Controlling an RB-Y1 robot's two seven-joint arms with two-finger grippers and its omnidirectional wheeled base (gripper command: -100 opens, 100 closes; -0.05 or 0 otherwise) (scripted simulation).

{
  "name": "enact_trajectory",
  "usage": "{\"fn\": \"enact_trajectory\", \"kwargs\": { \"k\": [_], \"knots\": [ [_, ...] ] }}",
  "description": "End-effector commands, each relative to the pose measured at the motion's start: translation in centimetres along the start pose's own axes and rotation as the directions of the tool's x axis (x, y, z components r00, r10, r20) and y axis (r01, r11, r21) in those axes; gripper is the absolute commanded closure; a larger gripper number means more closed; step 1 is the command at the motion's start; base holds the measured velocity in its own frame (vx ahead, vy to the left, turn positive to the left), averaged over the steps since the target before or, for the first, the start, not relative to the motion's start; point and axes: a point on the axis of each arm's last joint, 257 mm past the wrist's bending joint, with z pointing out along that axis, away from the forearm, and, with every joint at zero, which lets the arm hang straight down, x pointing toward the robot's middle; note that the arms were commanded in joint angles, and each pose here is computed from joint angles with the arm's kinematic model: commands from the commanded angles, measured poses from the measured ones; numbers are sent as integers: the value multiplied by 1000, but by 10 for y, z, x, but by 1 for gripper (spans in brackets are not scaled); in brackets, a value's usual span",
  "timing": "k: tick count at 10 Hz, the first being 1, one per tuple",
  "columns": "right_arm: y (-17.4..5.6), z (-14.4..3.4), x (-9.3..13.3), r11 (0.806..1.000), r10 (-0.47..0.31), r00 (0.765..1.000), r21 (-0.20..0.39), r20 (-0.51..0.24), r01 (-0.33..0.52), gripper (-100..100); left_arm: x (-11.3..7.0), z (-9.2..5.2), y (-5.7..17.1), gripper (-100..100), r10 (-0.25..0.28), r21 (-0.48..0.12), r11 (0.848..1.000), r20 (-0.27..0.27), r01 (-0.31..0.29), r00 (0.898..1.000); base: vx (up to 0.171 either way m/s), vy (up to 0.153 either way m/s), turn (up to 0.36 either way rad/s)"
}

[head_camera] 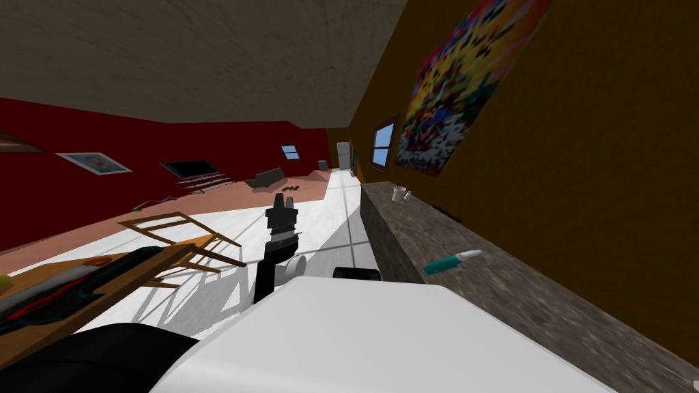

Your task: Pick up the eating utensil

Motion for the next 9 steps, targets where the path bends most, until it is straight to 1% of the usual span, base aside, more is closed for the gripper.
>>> {"fn": "enact_trajectory", "kwargs": {
  "k": [1,2,3,4,9],
  "knots": [
    [13,-1,-7,998,-59,998,-28,24,60,-100,0,0,0,0,0,0,1000,0,0,1000,39,-42,89],
    [7,0,-2,999,-37,999,-15,12,38,-100,0,0,0,0,0,0,1000,0,0,1000,17,-18,16],
    [9,0,-3,999,-42,999,-18,15,42,0,0,0,0,0,0,0,1000,0,0,1000,0,0,0],
    [1,9,0,999,-49,999,-18,20,50,-100,0,0,0,0,0,0,1000,0,0,1000,-14,15,-67],
    [-26,29,9,997,-74,997,-11,26,74,-100,0,0,0,0,0,0,1000,0,0,1000,-27,28,-55]
  ]
}}
